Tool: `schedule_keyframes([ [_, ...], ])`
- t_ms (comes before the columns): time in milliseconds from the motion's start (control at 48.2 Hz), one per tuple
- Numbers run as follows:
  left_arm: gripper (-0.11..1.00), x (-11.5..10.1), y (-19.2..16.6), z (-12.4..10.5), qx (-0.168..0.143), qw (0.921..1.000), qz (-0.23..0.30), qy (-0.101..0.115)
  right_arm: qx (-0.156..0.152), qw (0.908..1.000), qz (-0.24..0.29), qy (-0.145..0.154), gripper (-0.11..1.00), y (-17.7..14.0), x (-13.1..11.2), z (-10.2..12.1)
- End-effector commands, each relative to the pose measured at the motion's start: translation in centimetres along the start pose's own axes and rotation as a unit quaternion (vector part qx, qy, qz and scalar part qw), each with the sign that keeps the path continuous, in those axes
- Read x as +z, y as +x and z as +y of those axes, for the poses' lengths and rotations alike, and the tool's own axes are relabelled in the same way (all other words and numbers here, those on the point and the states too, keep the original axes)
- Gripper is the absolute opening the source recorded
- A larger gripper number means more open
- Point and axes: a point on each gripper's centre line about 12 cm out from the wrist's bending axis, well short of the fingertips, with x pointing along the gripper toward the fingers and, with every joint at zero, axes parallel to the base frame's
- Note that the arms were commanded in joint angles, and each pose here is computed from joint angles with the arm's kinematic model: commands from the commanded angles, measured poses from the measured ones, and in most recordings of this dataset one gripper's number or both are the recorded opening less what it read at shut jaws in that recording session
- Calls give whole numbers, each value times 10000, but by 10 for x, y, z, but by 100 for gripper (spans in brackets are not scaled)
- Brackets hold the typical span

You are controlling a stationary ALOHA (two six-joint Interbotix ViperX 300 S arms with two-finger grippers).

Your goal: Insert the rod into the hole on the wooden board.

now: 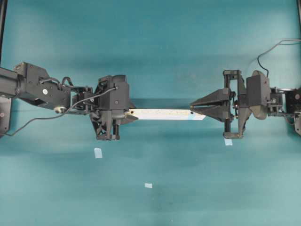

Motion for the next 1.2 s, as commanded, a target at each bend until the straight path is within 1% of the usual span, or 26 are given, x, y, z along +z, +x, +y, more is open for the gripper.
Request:
schedule_keyframes([
  [0, 32, 7, -3, 0, -4, 9999, -123, 58, 22, 9999, -136, -4, 10, 3, 3, 1],
  [207, 32, 7, -3, -1, -11, 9999, -116, 63, 36, 9995, -313, -14, 10, 8, 0, 0],
  [622, 33, 7, -3, 0, -5, 9999, -108, 58, 30, 9998, -174, -30, 10, 12, -11, 0],
  [1182, 33, 7, -3, -1, -11, 9999, -116, 63, 53, 9999, -92, -40, 10, 10, -15, 1],
])
